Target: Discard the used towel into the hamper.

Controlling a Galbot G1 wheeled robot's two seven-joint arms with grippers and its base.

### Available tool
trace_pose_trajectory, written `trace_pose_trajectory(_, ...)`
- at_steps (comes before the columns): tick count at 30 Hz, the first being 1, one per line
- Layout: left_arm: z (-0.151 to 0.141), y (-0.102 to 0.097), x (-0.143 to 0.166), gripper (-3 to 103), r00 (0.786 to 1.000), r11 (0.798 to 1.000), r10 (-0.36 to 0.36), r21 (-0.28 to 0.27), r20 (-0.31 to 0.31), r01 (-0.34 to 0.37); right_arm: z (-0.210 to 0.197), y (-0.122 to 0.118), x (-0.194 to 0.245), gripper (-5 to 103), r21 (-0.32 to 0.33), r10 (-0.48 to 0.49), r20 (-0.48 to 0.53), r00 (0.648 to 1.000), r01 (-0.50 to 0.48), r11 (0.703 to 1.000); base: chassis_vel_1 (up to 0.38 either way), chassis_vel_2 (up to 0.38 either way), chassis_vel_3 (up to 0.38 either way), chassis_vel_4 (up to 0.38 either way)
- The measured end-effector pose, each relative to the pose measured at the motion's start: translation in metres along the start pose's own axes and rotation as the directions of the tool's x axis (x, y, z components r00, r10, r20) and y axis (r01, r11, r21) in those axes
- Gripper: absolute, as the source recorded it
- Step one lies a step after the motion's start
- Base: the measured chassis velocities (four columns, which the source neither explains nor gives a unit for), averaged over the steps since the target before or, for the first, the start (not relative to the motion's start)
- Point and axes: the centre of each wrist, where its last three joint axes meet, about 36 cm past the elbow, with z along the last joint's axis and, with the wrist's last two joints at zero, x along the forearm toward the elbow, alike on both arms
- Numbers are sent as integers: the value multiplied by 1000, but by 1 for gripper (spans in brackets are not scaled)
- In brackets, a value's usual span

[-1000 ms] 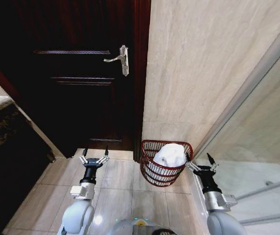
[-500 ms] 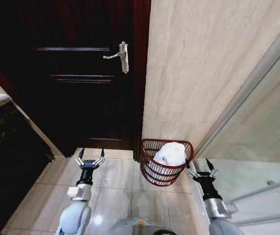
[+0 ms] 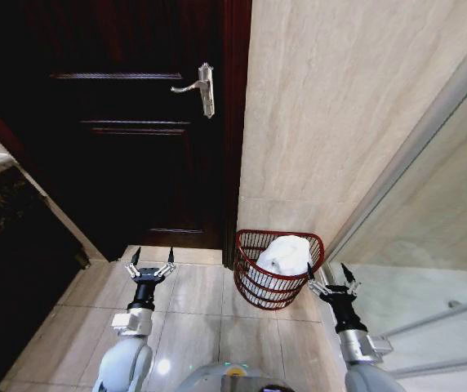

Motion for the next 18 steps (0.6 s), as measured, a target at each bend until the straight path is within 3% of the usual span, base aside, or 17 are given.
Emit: trace_pose_trajectory(18,1,-9,4,100,1000,1000,13,12,-3,-13,4,1,4,100,0,7,-3,1000,-7,1000,0,0,0,0)
